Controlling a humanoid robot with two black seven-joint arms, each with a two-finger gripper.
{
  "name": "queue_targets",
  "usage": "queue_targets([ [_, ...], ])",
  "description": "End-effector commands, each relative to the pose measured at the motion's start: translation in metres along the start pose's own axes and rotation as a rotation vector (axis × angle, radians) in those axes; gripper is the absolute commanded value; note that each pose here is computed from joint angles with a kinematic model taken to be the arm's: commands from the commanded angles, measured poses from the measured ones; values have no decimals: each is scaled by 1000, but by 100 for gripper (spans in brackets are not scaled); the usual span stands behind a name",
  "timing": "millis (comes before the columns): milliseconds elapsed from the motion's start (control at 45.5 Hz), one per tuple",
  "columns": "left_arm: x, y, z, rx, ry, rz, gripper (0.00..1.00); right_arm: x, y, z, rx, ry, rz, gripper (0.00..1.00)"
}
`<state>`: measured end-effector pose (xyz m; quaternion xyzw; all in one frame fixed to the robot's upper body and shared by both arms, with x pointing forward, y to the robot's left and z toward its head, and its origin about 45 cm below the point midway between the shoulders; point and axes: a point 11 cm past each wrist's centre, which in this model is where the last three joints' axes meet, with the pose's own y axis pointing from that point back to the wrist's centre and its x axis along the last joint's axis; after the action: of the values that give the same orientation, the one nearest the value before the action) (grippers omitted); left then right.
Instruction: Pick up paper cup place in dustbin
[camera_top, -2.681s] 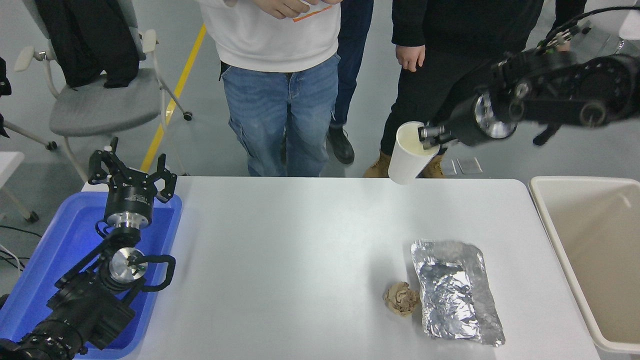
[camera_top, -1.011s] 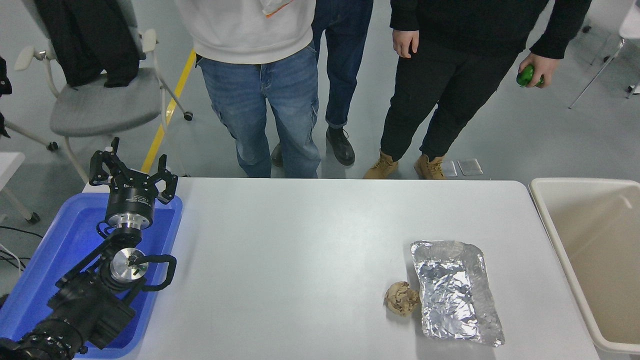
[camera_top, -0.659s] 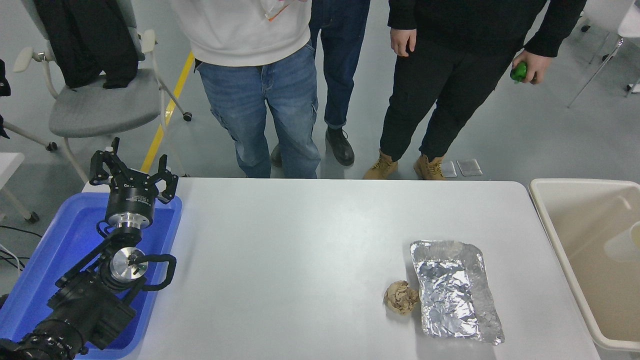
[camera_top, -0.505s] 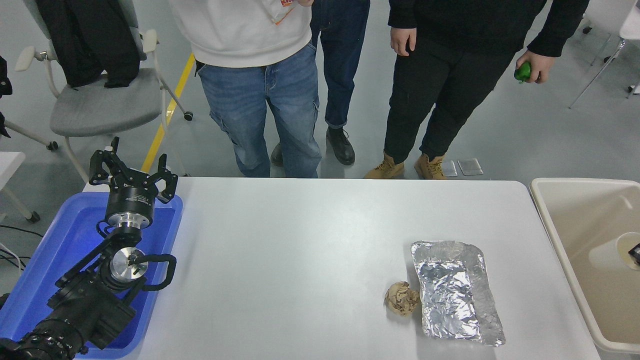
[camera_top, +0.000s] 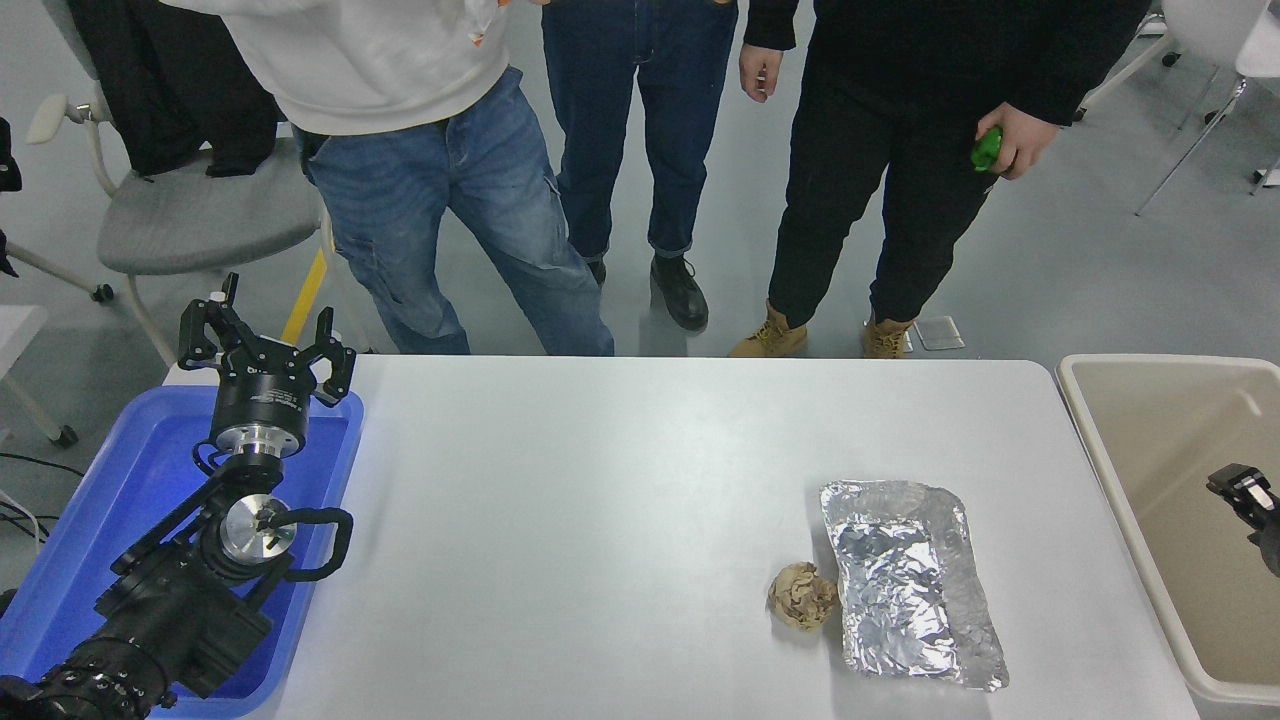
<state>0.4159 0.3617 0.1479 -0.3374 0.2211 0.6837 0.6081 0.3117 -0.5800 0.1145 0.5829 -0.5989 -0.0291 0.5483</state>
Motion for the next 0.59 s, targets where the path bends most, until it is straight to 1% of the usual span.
queue_targets([
  [0,0,0,0,0,0,0,99,35,24,-77,147,103,-65,100],
  [110,0,0,-1,2,0,0,99,44,46,-114,196,265,-117,100],
  [242,-1,0,0,1,0,-2,99,45,76,-158,253,451,-186,100],
  [352,-1,0,0,1,0,-2,99,43,107,-189,263,578,-259,100],
  [462,0,0,-1,2,0,0,99,28,147,-227,261,754,-346,100],
  [571,0,0,-1,2,0,0,99,2,191,-261,292,883,-442,100],
])
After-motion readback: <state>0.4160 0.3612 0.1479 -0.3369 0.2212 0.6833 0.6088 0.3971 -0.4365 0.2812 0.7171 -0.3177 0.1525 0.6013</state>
